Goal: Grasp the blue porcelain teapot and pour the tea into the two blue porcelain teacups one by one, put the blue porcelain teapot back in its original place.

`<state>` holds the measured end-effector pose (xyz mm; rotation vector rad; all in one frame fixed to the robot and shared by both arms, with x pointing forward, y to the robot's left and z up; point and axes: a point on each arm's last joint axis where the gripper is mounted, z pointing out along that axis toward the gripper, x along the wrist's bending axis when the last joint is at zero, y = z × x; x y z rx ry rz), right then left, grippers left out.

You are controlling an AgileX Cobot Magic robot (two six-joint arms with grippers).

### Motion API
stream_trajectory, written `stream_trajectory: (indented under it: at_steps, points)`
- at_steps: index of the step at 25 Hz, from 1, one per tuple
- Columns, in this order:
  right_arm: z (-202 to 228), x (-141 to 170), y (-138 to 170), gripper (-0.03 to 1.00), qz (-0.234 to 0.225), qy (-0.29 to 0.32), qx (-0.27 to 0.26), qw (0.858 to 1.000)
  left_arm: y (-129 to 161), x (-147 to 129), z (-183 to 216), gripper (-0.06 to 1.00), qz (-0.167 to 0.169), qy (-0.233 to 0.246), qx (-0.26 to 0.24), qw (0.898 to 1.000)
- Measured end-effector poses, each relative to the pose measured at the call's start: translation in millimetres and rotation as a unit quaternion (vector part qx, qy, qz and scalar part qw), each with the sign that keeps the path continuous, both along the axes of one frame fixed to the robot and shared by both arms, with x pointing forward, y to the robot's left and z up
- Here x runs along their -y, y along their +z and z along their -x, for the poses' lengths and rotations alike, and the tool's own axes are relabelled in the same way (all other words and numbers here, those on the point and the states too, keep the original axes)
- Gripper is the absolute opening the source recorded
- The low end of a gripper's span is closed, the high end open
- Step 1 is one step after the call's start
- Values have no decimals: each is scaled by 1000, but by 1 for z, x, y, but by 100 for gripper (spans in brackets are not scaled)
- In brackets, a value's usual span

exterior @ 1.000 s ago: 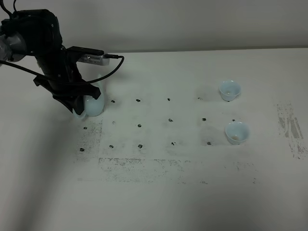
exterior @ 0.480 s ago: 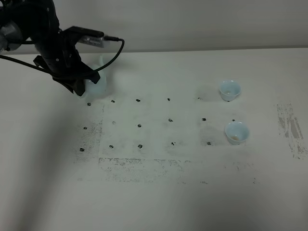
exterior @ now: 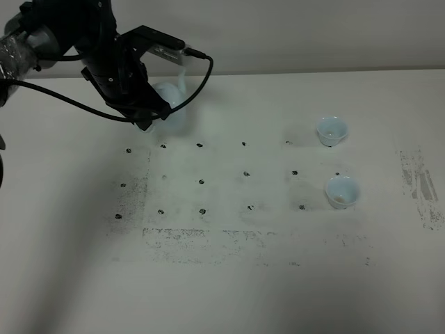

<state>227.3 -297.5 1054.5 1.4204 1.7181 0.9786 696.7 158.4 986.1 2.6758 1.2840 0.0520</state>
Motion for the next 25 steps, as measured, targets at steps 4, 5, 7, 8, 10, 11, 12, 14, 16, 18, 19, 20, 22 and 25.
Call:
stream_trajectory:
  at_steps: [4,5,7,8,10,11,12,14,16,18,19,20,22,25]
  points:
    - [0,0,0,47,0,0,0,1000,0,16,5,7,-1,-34,2,999]
    - [0,0,0,47,0,0,0,1000,0,20,6,7,1,-40,2,999]
    - [0,0,0,47,0,0,0,1000,0,24,8,7,4,-54,3,999]
    - [0,0,0,47,0,0,0,1000,0,27,9,7,8,-60,2,998]
    - [0,0,0,47,0,0,0,1000,1,32,11,7,16,-74,1,997]
    - [0,0,0,47,0,0,0,1000,1,36,12,7,18,-83,2,996]
    - [0,0,0,47,0,0,0,1000,1,40,14,7,18,-90,3,996]
    - [0,0,0,47,0,0,0,1000,2,51,18,7,18,-109,5,994]
    - [0,0,0,47,0,0,0,1000,2,62,23,7,17,-125,6,992]
    - [0,0,0,47,0,0,0,1000,2,73,28,7,17,-138,6,990]
    - [0,0,0,47,0,0,0,1000,2,77,30,7,17,-145,6,989]
    - [0,0,0,47,0,0,0,1000,2,80,32,7,17,-155,7,988]
    - [0,0,0,47,0,0,0,1000,2,84,34,7,16,-167,8,986]
    - [0,0,0,47,0,0,0,1000,2,85,33,7,13,-175,19,984]
